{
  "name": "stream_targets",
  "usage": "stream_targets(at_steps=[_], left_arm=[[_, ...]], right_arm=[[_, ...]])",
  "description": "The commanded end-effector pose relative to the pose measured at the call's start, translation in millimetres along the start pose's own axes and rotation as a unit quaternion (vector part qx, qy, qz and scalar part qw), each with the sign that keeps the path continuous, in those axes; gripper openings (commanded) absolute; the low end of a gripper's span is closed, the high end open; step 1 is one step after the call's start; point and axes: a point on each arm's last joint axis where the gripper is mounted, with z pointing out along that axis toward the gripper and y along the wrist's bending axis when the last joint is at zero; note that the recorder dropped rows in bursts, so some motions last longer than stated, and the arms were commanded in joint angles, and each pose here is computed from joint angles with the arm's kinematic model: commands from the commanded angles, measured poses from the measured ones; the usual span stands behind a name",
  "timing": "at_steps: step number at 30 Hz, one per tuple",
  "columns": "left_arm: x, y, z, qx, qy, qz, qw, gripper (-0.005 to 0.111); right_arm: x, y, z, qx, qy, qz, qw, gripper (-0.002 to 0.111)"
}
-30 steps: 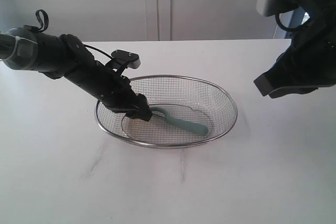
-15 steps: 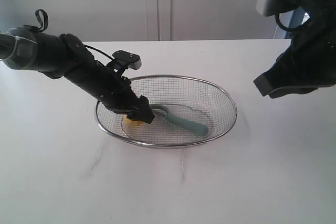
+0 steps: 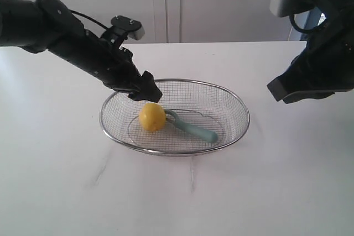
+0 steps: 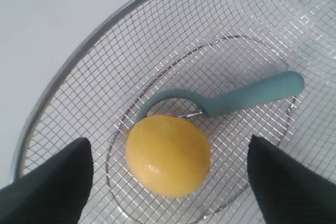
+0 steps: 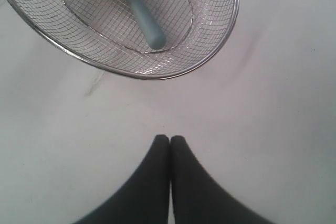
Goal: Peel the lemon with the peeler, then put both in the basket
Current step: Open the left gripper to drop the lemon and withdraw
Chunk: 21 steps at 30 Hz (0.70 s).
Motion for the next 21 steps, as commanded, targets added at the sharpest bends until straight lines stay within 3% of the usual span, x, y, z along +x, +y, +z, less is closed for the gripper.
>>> stream_targets(at_steps=[1,4,9,14,21], left_arm=[[-11.2,-16.0,-48.8,-0.008,0.004,0.052,0.999,0.072],[-14.6,-31.6,-96.8,-0.030,0.011,0.066,0.997,0.045],[-2.2,-41.5,-143.8,-0.086,0.071,0.058,0.992,0.002],[2.6,-52.6,-186.2,-0.137,0.058,0.057,0.987,0.000],[38.6,-72.0,-217.2,-0.169,0.046,0.031,0.984,0.000]], right_arm=[[0.8,-0.7,-1.3,0.003,-0.005,0.003,1.000,0.000],[0.8,-0.7,-1.3,0.003,-0.005,0.003,1.000,0.000],[0.3,-0.8,-1.2,0.003,-0.008,0.004,1.000,0.000],[3.2,-3.8,-19.6,0.045,-0.043,0.003,0.998,0.000],[19.4,-6.1,-51.7,0.113,-0.112,0.024,0.987,0.000]])
